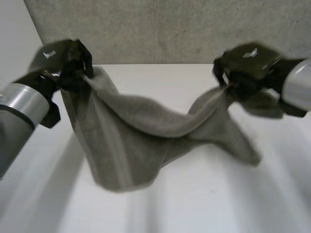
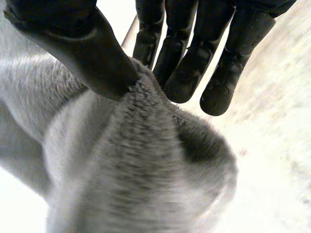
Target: Fold the towel.
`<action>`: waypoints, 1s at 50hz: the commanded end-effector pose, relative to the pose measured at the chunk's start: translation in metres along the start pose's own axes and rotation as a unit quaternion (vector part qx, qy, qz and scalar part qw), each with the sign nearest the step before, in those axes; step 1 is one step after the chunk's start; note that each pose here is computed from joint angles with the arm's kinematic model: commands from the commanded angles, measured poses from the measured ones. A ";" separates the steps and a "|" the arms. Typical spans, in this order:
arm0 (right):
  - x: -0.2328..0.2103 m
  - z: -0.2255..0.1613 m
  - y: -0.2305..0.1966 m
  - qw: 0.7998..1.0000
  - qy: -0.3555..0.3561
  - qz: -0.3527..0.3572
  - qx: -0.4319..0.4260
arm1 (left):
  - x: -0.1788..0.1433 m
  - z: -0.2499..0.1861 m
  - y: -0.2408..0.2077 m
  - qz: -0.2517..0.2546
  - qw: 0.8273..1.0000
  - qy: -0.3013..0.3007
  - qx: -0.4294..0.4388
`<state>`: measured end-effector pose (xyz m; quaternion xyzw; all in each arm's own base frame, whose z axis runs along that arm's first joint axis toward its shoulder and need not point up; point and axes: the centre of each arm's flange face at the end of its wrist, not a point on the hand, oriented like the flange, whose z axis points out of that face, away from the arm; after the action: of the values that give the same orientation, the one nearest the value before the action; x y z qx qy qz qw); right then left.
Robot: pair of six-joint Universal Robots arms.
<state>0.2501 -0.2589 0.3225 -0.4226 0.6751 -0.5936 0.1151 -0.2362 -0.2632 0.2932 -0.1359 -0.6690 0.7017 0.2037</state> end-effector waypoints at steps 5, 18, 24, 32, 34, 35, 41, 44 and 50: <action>0.032 0.085 0.018 0.984 0.121 -0.132 0.012 | -0.019 0.087 0.019 0.011 1.000 -0.006 0.023; 0.043 0.036 -0.102 0.857 0.305 -0.217 0.354 | -0.014 0.088 -0.127 0.025 0.929 -0.013 0.368; 0.018 0.046 -0.052 0.927 0.205 -0.197 0.244 | -0.032 0.083 -0.088 0.001 0.944 -0.021 0.330; -0.026 0.063 0.031 0.984 0.040 -0.163 0.068 | -0.061 0.064 0.012 -0.011 0.982 -0.052 0.179; -0.035 0.065 0.048 0.986 0.015 -0.161 0.036 | -0.063 0.057 0.031 -0.016 0.987 -0.055 0.151; -0.043 0.066 0.065 0.987 -0.003 -0.161 0.009 | -0.069 0.050 0.047 -0.018 0.990 -0.067 0.124; -0.073 0.077 0.123 0.983 -0.065 -0.160 -0.063 | -0.085 0.024 0.100 -0.034 0.993 -0.105 0.036; -0.078 0.080 0.139 0.982 -0.076 -0.151 -0.085 | -0.084 0.015 0.116 -0.041 0.993 -0.111 0.001; -0.079 0.074 0.134 0.983 -0.073 -0.145 -0.082 | -0.082 0.004 0.122 -0.027 0.991 -0.119 -0.052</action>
<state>0.2900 -0.2662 0.1498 -0.5729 0.6412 -0.5090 0.0405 -0.1803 -0.3166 0.1708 -0.0310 -0.6972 0.6996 0.1534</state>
